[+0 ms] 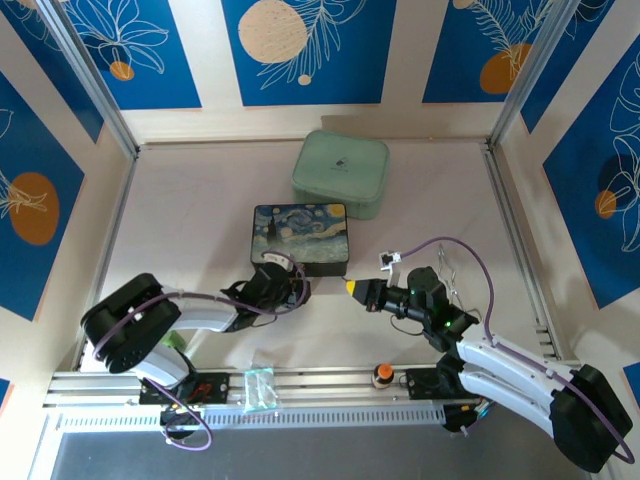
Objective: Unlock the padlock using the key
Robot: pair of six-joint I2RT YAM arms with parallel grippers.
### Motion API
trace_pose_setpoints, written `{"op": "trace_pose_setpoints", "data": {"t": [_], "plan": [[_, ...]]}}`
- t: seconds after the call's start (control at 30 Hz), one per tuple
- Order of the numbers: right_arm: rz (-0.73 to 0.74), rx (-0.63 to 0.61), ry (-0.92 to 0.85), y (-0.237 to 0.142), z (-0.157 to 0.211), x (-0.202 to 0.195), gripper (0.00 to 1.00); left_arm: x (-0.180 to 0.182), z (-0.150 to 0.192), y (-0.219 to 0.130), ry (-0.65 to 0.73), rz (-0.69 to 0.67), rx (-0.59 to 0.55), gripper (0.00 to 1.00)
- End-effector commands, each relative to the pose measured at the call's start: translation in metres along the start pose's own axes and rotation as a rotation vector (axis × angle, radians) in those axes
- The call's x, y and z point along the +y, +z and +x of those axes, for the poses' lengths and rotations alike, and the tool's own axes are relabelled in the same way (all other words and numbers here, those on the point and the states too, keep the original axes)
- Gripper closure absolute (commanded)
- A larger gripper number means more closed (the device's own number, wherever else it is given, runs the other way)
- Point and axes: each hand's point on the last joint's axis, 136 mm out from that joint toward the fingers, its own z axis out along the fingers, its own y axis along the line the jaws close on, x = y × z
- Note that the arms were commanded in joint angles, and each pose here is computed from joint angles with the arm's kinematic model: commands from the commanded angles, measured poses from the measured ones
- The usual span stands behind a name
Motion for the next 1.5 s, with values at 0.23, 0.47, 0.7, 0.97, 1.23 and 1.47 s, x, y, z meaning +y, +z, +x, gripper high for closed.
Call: {"op": "trace_pose_setpoints", "data": {"t": [0.23,0.47,0.7,0.97,1.23,1.47], "plan": [[0.136,-0.057,0.098,0.005,0.018,-0.033,1.0,-0.019,0.014,0.015,-0.006,0.047,0.028,0.53],[0.195,-0.074,0.129,0.005,0.025,-0.041,1.0,-0.031,0.019,0.018,-0.029,0.062,0.047,0.6],[0.326,-0.105,0.297,0.005,0.036,-0.058,1.0,-0.039,0.014,0.011,-0.085,0.089,0.034,0.7],[0.368,-0.098,0.311,0.022,0.039,-0.056,1.0,-0.038,0.013,0.011,-0.087,0.064,0.047,0.77],[0.364,-0.063,0.299,0.037,0.045,-0.052,1.0,-0.01,0.02,0.016,-0.065,-0.089,0.017,0.6],[0.38,-0.059,0.319,0.041,0.049,-0.056,1.0,-0.013,0.02,0.022,0.029,-0.127,-0.078,0.61]]}}
